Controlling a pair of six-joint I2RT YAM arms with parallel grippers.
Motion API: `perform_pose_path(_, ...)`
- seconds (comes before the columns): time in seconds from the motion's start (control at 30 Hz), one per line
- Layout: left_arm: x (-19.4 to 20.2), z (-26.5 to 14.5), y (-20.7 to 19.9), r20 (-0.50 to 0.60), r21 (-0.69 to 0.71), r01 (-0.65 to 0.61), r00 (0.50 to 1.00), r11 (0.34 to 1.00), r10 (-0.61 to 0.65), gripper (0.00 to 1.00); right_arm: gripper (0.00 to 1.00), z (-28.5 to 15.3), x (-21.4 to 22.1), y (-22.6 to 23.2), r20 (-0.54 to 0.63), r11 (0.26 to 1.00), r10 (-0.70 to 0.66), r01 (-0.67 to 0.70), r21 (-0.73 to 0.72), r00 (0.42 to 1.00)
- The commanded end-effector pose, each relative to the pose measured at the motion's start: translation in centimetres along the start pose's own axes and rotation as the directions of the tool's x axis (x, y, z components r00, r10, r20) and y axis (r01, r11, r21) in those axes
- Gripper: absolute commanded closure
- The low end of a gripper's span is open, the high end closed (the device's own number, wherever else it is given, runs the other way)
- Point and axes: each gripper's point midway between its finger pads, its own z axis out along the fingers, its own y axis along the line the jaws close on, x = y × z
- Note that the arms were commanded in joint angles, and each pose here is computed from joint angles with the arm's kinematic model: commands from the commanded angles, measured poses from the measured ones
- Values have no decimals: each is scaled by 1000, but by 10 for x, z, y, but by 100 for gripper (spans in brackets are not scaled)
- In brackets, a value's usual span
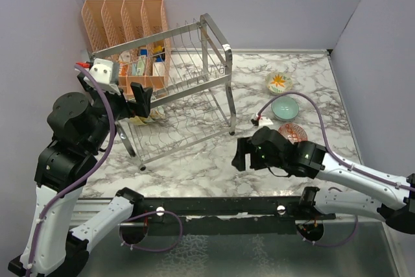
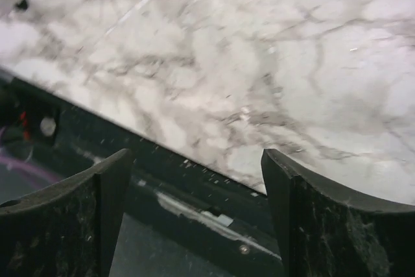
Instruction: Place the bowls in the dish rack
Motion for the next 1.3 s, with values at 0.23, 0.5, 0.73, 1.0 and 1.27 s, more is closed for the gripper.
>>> perform_pose_path(0.23, -6, -11, -6, 39, 45, -7, 999, 999, 5, 1, 18, 8, -95, -102, 216, 949, 32, -98, 299, 976)
perform_pose_path(0.5, -2, -7, -9, 31, 56, -6, 1000, 998, 5, 1, 18, 22, -198, -127, 349, 940, -35, -88, 331, 936)
perform_pose_path(0.73, 7, -2, -11, 13, 65, -2, 1000, 998, 1, 1, 19, 60, -291, -163, 375, 910, -106, -63, 410, 921)
perform_pose_path(1.0, 19, 6, -9, -19, 53, -20, 1000, 998, 21, 1, 19, 122, -329, -227, 285, 841, -153, -27, 541, 946)
perform_pose_path(1.27, 24, 7, -4, -31, 31, -29, 999, 999, 30, 1, 20, 153, -313, -269, 195, 752, -177, 5, 659, 965)
